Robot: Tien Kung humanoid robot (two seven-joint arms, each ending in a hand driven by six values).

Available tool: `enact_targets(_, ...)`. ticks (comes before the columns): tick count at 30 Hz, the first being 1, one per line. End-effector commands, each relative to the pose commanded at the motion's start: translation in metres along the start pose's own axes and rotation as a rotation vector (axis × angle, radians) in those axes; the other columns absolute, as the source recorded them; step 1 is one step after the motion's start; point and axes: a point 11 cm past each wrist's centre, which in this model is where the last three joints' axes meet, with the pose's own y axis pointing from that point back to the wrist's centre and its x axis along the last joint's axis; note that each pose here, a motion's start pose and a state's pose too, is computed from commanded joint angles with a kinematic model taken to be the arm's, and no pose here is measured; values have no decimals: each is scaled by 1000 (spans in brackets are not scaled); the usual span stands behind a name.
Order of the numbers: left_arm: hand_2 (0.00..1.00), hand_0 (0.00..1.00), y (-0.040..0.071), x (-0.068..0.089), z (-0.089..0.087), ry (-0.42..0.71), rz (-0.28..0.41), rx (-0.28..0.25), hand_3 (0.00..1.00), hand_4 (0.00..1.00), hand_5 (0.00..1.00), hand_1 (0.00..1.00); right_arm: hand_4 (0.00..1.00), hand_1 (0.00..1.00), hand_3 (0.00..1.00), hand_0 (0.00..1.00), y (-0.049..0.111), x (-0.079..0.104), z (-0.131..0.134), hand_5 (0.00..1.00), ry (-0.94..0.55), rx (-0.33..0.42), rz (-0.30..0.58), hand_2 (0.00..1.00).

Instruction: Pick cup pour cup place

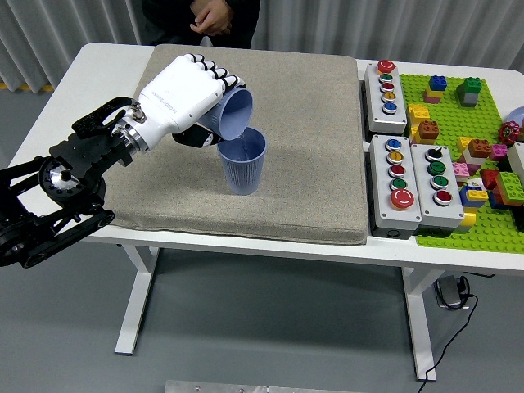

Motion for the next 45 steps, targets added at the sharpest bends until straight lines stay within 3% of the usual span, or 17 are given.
enact_targets(36, 491, 519, -6, 3, 2, -34, -15, -16, 510, 777, 89, 499, 2, 636, 595, 696, 0, 0, -1, 242, -7, 3, 2, 593)
enact_targets(45, 491, 519, -4, 6, -3, -22, 11, -1, 510, 776, 87, 499, 2, 636, 595, 696, 0, 0, -1, 243, -7, 5, 2, 593)
